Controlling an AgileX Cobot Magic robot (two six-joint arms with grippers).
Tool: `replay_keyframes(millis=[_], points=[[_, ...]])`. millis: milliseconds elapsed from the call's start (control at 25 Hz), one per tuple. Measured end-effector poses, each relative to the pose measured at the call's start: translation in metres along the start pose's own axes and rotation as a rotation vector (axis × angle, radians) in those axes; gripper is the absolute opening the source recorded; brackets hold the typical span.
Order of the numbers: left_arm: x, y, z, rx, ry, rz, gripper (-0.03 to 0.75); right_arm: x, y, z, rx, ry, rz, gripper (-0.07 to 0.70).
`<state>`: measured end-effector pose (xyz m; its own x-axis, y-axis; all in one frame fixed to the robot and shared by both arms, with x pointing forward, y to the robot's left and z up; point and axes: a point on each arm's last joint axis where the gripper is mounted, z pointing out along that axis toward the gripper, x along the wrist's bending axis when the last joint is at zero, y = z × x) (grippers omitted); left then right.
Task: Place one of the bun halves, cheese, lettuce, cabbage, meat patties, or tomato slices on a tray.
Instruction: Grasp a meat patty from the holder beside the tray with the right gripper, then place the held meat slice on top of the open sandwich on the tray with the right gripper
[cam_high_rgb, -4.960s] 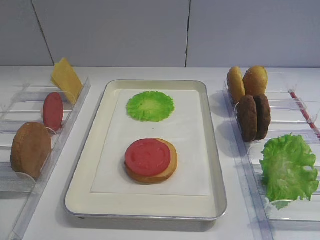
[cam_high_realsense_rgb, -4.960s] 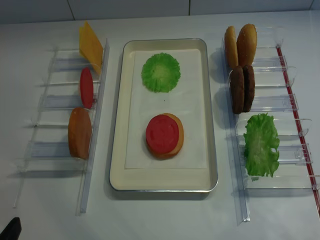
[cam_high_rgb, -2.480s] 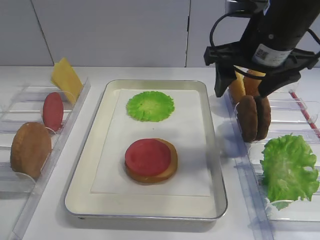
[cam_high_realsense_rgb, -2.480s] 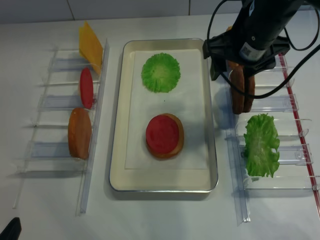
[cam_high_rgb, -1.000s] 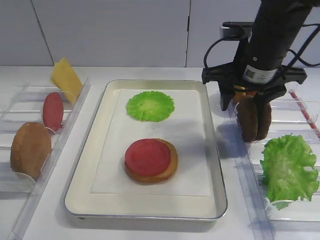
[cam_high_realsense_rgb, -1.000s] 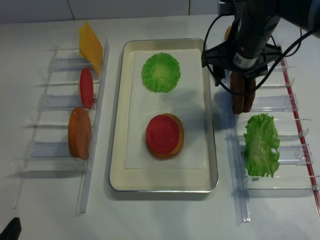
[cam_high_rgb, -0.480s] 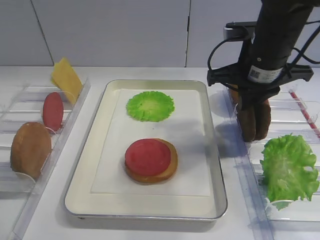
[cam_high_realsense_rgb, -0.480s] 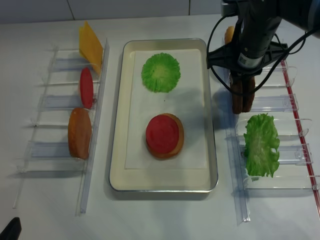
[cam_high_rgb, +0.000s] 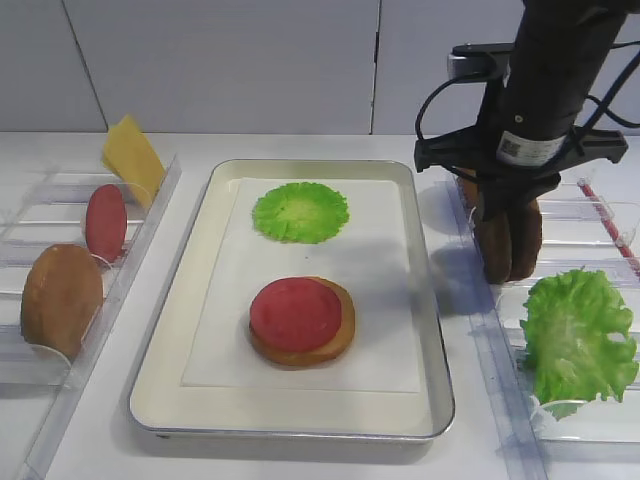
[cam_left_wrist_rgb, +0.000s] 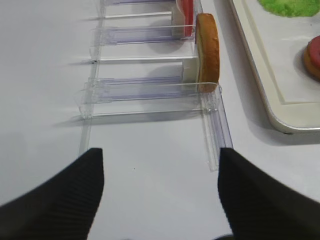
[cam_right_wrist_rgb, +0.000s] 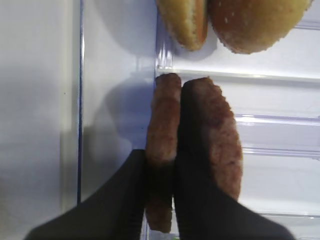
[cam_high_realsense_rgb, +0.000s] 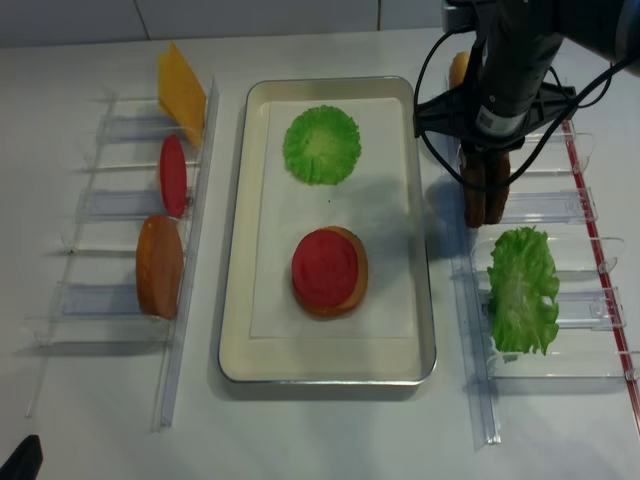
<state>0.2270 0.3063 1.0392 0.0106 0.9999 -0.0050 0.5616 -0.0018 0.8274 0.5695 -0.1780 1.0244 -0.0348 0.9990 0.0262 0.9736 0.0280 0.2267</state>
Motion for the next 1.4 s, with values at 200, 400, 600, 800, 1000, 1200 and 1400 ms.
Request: replay_keyframes(millis=[200,400,600,800,1000,1200,1400], points=[[0.0,0.0,0.0,0.0,0.0,0.0,0.485,-0.001,-0.004,-0.012,-0.004,0.008,0.006,0.138],[0.0,0.0,0.0,0.0,0.0,0.0,0.485,-0.004,-0.01,-0.044,-0.079,0.041,0.019,0.138],[0.0,0.0,0.0,0.0,0.0,0.0,0.485,-0.004,-0.016,-0.061,-0.095,0.086,0.041,0.138],[0.0,0.0,0.0,0.0,0.0,0.0,0.485,0.001,-0.025,-0.089,-0.094,0.19,0.034,0.138],[0.0,0.0,0.0,0.0,0.0,0.0,0.485,0.004,-0.059,-0.138,-0.138,0.304,-0.054,0.138],[0.0,0.0,0.0,0.0,0.0,0.0,0.485,-0.006,-0.125,-0.169,-0.212,0.389,-0.117,0.138],[0.0,0.0,0.0,0.0,0.0,0.0,0.485,-0.02,-0.177,-0.164,-0.241,0.494,-0.091,0.138]])
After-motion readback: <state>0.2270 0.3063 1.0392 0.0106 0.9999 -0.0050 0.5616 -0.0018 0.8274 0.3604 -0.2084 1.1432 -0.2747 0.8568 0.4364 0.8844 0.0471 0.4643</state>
